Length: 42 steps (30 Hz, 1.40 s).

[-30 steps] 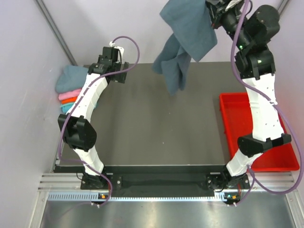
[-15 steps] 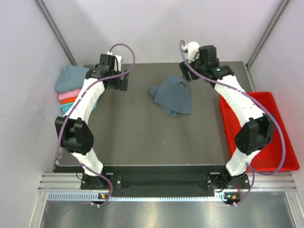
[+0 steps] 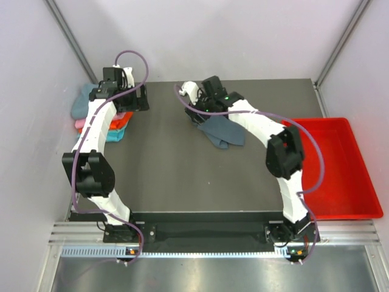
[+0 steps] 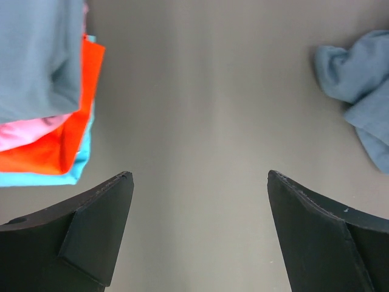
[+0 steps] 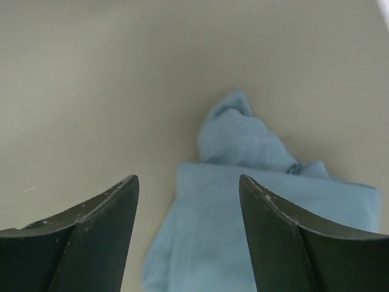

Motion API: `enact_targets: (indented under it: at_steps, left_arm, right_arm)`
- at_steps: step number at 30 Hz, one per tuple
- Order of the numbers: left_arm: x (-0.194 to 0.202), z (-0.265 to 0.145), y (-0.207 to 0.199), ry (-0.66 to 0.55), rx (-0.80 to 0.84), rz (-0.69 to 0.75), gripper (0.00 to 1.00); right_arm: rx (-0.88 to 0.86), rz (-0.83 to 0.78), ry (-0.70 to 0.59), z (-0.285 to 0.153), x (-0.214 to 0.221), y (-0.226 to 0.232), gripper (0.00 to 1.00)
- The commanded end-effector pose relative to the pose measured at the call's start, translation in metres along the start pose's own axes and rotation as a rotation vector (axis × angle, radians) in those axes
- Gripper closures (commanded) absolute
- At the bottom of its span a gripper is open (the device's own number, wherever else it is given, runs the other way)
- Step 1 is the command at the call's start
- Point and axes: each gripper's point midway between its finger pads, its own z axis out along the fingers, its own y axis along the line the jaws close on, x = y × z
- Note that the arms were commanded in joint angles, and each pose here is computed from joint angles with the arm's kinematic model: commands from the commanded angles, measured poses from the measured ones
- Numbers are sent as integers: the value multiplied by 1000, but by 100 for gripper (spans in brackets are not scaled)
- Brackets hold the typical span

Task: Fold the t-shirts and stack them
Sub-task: Flatten the tshirt out

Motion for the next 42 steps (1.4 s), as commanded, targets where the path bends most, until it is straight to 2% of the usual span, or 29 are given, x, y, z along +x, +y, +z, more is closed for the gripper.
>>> enact_targets:
  at_steps: [1,7,10,13,14,16,17,22,23,24,26,27,30,34,42]
  left_arm:
    - [-10,-9,-17,-44,69,5,4]
    - [-14,-19,-14,-65,48,37,4]
    - [-21,-23,-16,-81,54,43,4]
    - [-24,-25,-16,-89,54,50,5]
    - [-23,-24,-15,-86,50,56,5]
    - [-21,-24,-11,-82,27,55,5]
    - [-19,-23,-10,-78,24,56,5]
    - [-21,-23,9,-81,-7,15,4]
    - [-23,-25,12,-86,-10,8,4]
    - [-24,-24,14,-87,-15,1,4]
    - [-28,-25,18,-98,-18,-10,4]
    - [-28,-25,19,-99,-18,-14,4]
    - [-26,-25,17,-95,-2,-30,4]
    - [-21,-28,12,-90,27,-43,5]
    - [-15,-36,16,-95,20,-53,5]
  right_arm:
    - [136,-44,-12,24,-10,-35,33]
    - [202,-122,12,57,-2,-61,31]
    - [234,-141,29,66,7,-68,36]
    - [285,-152,34,68,11,-76,54]
    - [293,-158,32,69,12,-78,78]
    - [330,-159,26,61,5,-85,97]
    - [337,-149,13,58,-1,-87,100]
    - [343,-114,-38,36,-25,-90,100]
    - [274,-93,-39,40,-22,-77,82]
    - [233,-91,-41,40,-21,-69,69]
    - [148,-75,-31,46,-12,-51,47]
    - [129,-68,-27,49,-9,-47,44]
    - [97,-39,9,61,8,-39,43]
    - [108,-22,59,80,30,-42,47]
    - [133,-9,74,89,35,-47,52]
